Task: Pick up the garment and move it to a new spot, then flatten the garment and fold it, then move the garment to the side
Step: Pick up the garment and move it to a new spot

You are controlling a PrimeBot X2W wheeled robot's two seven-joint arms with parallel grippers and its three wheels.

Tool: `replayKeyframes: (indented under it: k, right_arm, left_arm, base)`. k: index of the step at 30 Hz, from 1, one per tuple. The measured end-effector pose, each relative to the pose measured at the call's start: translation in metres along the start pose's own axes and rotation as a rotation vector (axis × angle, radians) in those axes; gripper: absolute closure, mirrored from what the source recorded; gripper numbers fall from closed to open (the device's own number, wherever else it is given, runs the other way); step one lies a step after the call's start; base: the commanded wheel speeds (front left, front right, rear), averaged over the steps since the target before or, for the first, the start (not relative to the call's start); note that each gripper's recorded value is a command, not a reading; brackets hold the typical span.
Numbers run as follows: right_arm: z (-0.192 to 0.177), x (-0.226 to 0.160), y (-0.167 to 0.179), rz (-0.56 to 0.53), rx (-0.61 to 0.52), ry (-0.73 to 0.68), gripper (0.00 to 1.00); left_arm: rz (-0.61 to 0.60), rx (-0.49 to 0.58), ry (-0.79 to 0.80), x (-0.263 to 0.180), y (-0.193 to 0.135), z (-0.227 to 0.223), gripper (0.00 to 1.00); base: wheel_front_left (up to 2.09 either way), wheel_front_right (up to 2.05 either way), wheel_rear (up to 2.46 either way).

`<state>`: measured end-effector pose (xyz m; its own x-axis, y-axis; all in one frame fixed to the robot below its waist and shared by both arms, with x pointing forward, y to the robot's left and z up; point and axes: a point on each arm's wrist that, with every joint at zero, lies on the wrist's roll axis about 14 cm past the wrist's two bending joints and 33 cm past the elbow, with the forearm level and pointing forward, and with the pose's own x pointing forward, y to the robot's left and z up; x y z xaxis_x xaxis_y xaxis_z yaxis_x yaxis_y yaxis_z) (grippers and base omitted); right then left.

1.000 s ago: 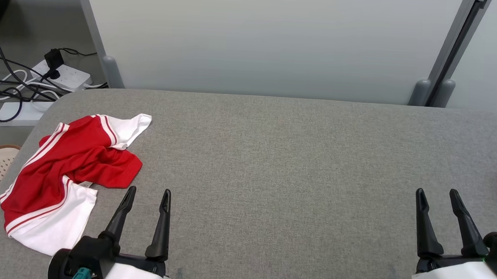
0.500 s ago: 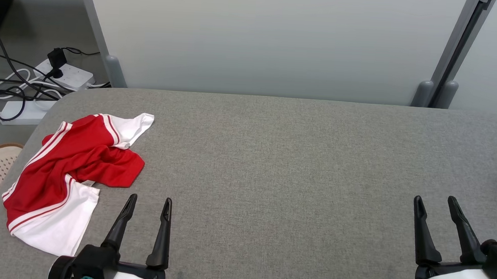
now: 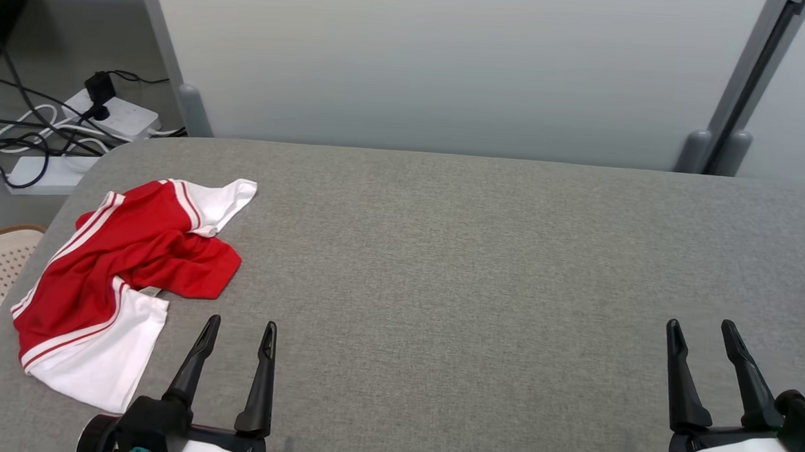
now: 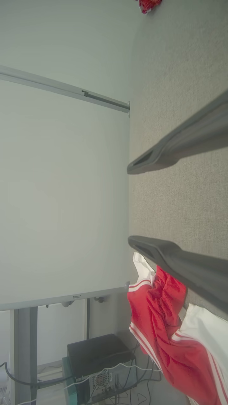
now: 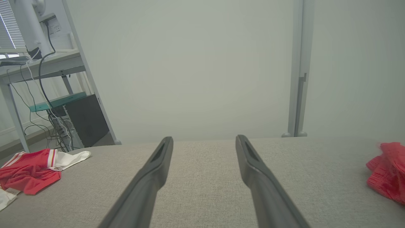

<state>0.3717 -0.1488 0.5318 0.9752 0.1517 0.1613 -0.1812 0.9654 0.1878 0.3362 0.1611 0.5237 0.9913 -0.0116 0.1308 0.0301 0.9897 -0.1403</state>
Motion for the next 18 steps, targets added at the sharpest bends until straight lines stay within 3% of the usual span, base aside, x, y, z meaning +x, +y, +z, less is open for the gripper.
replayKeyframes:
  k: [18]
  right_arm:
    - [-0.022,0.027,0.078,0.232,0.064,0.057,0.00]
  left_arm:
    - [0.199,0.039,-0.030,-0.038,0.059,0.013,0.00]
  base:
    - [0.00,0.00,0.00]
